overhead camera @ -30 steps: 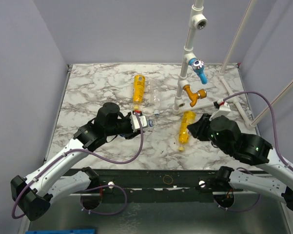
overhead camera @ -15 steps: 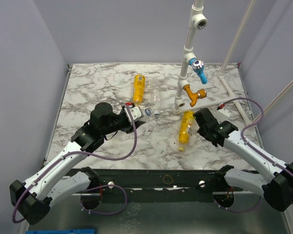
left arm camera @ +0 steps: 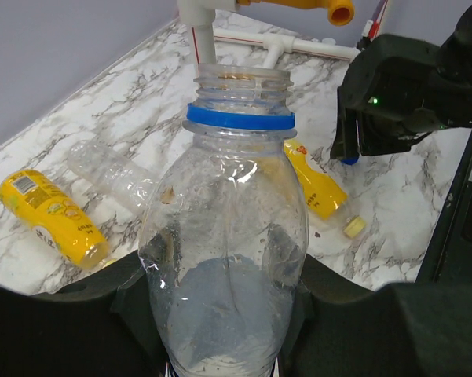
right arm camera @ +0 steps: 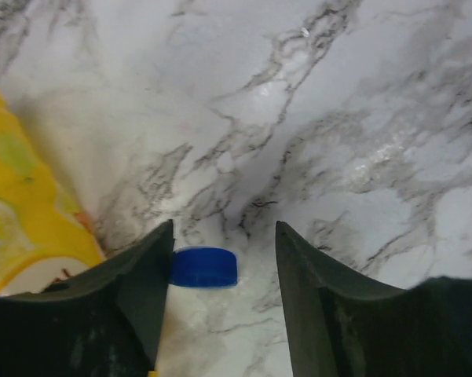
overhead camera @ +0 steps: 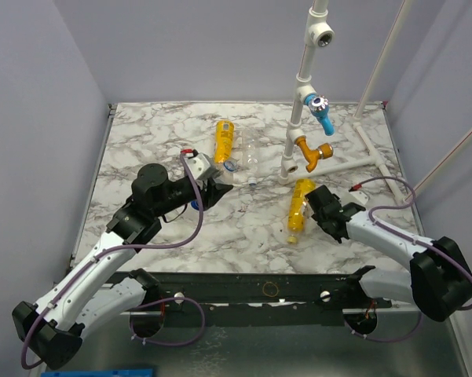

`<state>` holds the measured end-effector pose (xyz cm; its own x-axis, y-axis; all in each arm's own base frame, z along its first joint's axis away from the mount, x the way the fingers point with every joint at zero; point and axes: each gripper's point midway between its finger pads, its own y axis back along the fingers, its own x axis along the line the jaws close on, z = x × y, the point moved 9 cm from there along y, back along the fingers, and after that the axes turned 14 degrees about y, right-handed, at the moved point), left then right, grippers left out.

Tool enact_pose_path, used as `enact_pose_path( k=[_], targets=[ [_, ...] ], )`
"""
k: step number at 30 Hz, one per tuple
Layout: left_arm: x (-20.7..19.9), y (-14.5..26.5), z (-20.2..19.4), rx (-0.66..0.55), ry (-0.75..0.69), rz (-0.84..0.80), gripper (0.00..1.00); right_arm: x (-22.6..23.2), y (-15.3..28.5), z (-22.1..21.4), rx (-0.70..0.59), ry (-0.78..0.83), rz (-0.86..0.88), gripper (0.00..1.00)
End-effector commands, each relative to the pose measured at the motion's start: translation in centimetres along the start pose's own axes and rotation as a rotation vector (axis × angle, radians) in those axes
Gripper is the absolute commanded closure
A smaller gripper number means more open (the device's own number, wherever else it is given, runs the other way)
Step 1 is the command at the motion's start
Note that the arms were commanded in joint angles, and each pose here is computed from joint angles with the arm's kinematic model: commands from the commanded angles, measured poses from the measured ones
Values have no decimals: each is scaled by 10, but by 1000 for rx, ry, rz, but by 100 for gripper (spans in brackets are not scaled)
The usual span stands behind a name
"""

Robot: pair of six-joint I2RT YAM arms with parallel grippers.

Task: Unscrew the bottle caps
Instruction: Place the bottle cap at the center of the board.

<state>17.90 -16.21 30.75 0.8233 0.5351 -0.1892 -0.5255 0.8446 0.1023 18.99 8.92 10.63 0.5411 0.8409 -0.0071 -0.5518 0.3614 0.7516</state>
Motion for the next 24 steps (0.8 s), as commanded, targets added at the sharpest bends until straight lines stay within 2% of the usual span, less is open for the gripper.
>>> enact_pose_path(
  k=[1, 3, 9, 15, 19, 24],
  targets=[
    [-8, 7, 20, -80, 33, -30, 100, -11, -4, -6, -13, -129, -58, 36],
    [-8, 7, 22, -84, 36, -32, 100, -13, -1, -6, -13, -140, -47, 25],
    [-9, 7, 26, -101, 45, -33, 100, -7, 38, 32, -96, -71, 111, 15],
    [-2, 3, 27, -120, 81, 20, 100, 9, 117, 77, -321, 204, 730, 13],
    [7, 1, 25, -130, 113, 111, 100, 7, 162, 86, -339, 435, 998, 13],
    [20, -2, 20, -130, 154, 208, 100, 5, 194, 84, -343, 572, 1266, 12]
  ],
)
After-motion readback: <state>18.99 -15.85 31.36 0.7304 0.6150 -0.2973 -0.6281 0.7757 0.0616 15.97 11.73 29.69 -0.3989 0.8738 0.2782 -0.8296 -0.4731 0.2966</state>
